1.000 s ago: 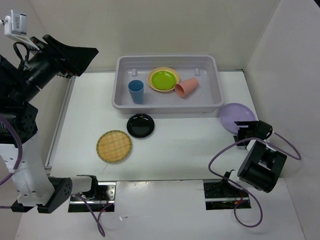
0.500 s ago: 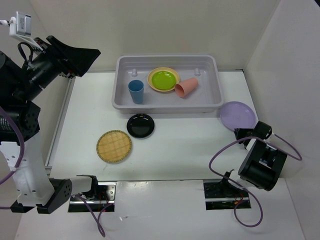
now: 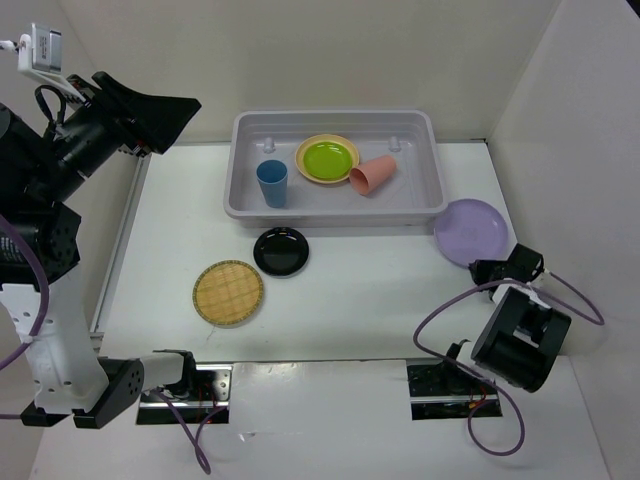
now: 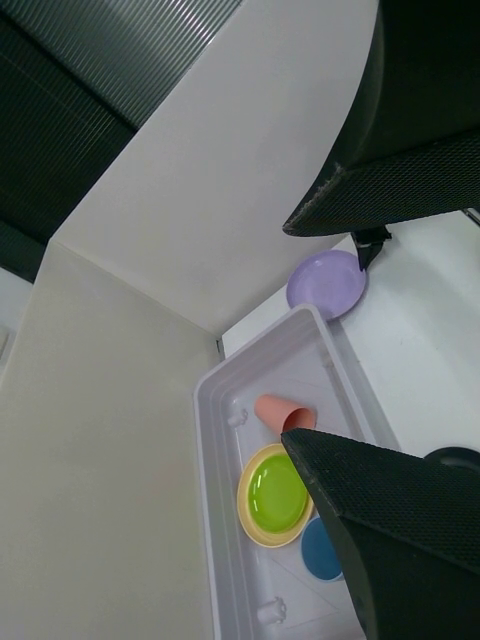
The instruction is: Place the mixed dishes into the plastic bin
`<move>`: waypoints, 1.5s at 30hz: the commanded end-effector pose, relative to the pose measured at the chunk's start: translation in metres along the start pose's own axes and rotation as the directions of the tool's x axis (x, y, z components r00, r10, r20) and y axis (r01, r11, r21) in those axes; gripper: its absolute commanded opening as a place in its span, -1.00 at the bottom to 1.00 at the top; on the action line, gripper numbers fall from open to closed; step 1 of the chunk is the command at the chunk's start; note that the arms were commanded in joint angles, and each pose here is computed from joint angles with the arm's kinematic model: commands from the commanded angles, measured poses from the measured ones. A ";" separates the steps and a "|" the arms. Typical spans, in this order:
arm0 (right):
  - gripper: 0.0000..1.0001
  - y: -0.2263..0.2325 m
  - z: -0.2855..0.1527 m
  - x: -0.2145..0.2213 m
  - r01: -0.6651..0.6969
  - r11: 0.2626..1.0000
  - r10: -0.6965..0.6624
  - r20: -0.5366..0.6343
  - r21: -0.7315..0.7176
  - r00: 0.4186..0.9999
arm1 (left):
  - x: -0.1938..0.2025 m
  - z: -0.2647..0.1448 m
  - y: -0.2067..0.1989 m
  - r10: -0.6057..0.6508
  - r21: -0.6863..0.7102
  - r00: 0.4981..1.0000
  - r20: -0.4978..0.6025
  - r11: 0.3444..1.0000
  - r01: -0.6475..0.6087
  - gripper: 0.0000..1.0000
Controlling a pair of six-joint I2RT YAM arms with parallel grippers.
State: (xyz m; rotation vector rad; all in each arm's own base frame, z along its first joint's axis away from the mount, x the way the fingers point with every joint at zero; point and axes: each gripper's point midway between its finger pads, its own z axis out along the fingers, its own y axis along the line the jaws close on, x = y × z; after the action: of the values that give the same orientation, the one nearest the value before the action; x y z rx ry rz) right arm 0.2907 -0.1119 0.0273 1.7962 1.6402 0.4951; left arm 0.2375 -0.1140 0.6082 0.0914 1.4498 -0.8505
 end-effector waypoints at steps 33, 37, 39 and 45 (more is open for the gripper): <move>-1.00 0.143 -0.126 0.001 0.290 0.876 -0.239 0.176 -0.386 0.955 | 0.002 -0.003 -0.020 0.026 0.123 1.000 0.006 0.992 -0.026 0.74; -1.00 0.176 -0.135 0.053 0.343 0.826 -0.308 0.152 -0.447 0.939 | 0.004 -0.003 -0.018 0.024 0.122 1.000 0.004 0.992 -0.024 0.74; -1.00 0.193 -0.138 0.069 0.347 0.812 -0.316 0.148 -0.470 0.937 | 0.004 -0.003 -0.018 0.024 0.122 1.000 0.004 0.992 -0.024 0.74; -1.00 0.222 -0.124 0.156 0.359 0.772 -0.412 0.017 -0.525 0.911 | 0.005 -0.003 -0.016 0.013 0.106 1.000 -0.005 0.994 -0.012 0.74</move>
State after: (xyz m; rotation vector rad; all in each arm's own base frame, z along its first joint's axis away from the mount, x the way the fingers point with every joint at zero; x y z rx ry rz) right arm 0.3635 0.0526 0.1989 1.0541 1.8274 0.6968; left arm 0.2360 -0.1257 0.5973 0.1557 1.4560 -0.9189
